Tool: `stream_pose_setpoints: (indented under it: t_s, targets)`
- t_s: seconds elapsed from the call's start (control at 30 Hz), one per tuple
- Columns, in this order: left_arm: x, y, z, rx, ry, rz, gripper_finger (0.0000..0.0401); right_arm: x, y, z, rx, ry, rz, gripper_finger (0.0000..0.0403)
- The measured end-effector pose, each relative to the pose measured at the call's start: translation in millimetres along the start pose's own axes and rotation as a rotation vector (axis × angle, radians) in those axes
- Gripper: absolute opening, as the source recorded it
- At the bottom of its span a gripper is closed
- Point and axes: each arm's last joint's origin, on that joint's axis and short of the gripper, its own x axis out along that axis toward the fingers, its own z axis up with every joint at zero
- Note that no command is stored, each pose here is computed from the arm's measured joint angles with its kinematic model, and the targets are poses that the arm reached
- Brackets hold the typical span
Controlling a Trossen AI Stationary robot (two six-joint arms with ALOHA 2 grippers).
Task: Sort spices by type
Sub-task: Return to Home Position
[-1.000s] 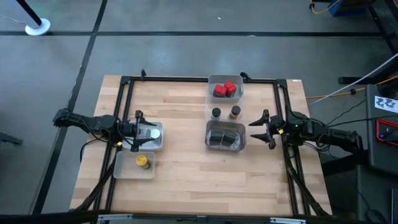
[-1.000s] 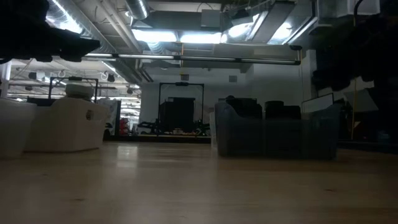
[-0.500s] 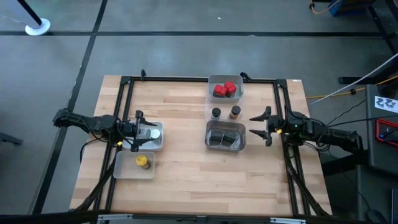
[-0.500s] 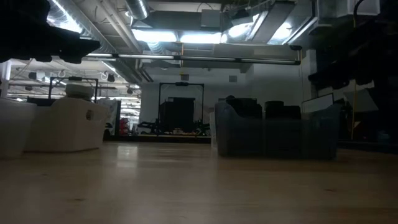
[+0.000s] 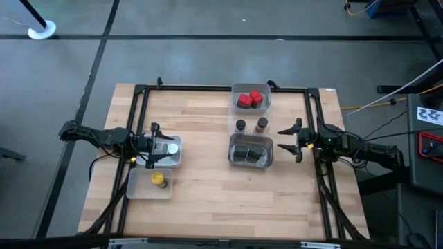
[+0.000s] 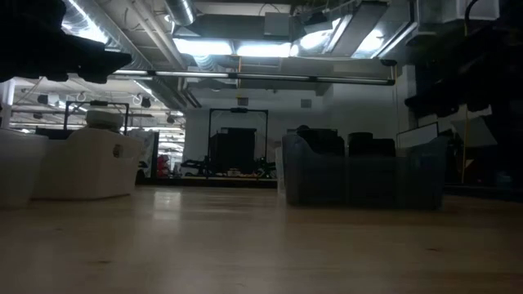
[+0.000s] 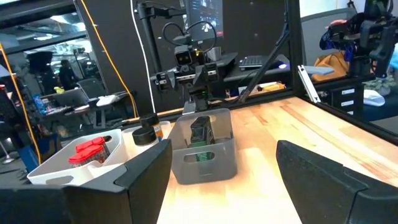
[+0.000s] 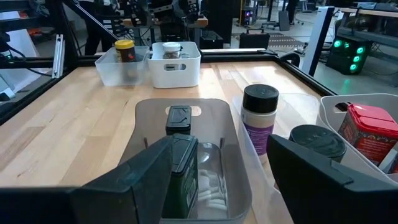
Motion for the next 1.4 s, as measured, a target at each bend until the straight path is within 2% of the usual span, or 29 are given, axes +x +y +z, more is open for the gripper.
stream_pose_setpoints:
  t_s: [0.4,0.93,1.4]
  targets:
    - [0.0,0.0,-0.1,0.000,0.000,0.000,0.0276,-4.2,0.3,4.3,-0.006,-0.065,-0.001,0.0260]
    - [0.0,0.0,-0.2,0.024,0.001,0.000,0.0276,-4.1,0.3,4.5,-0.006,-0.069,-0.001,0.0260]
    - [0.0,0.1,-0.2,-0.220,0.002,0.004,0.0276,-4.1,0.3,4.6,-0.006,-0.069,-0.001,0.0260]
